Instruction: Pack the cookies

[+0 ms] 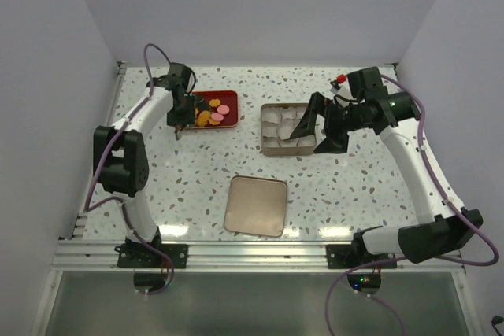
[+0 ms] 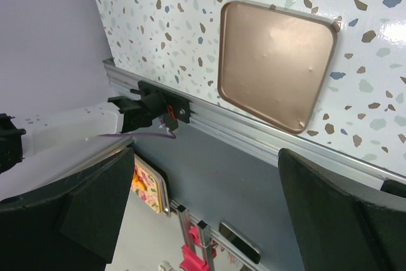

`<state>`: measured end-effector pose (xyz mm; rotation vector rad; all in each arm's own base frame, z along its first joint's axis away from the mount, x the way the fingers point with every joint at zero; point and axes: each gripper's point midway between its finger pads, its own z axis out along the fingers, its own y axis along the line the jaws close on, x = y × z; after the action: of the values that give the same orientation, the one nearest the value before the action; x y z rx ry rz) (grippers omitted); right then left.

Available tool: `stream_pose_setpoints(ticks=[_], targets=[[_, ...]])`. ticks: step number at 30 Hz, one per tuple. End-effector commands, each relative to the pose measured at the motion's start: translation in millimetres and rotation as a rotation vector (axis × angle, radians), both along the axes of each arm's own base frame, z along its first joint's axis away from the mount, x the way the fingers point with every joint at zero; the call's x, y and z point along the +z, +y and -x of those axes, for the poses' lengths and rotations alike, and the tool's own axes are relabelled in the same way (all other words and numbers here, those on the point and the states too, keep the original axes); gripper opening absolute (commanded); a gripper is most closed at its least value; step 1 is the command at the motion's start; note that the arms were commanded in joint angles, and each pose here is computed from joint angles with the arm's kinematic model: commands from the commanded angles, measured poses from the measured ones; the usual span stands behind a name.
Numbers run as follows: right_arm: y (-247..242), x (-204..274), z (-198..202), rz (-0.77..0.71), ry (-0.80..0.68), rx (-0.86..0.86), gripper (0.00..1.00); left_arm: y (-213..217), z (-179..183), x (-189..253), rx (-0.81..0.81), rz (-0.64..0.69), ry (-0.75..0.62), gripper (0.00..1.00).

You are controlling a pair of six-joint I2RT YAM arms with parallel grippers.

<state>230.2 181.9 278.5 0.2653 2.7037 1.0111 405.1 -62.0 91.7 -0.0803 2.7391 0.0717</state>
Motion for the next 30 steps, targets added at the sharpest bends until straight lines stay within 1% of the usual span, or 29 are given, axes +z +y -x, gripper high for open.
stream_pose_setpoints(ticks=[1,4,9,17,21,30], targets=[[2,21,3,-0.044,-0.056,0.004,0.99,-6,1,38,-0.041,0.038,-0.06,0.46],[1,23,5,-0.048,-0.061,0.005,0.99,-6,3,39,-0.045,0.037,-0.052,0.45],[2,24,8,-0.052,-0.062,0.011,0.99,-7,-1,39,-0.051,0.037,-0.046,0.48],[2,25,7,-0.051,-0.066,0.02,0.99,-13,-22,50,-0.054,0.046,-0.048,0.52],[1,24,6,-0.041,-0.064,0.026,0.99,-13,-27,42,-0.053,0.037,-0.018,0.52],[2,21,3,-0.036,-0.058,0.035,0.99,-10,-21,23,-0.04,0.017,0.052,0.54]])
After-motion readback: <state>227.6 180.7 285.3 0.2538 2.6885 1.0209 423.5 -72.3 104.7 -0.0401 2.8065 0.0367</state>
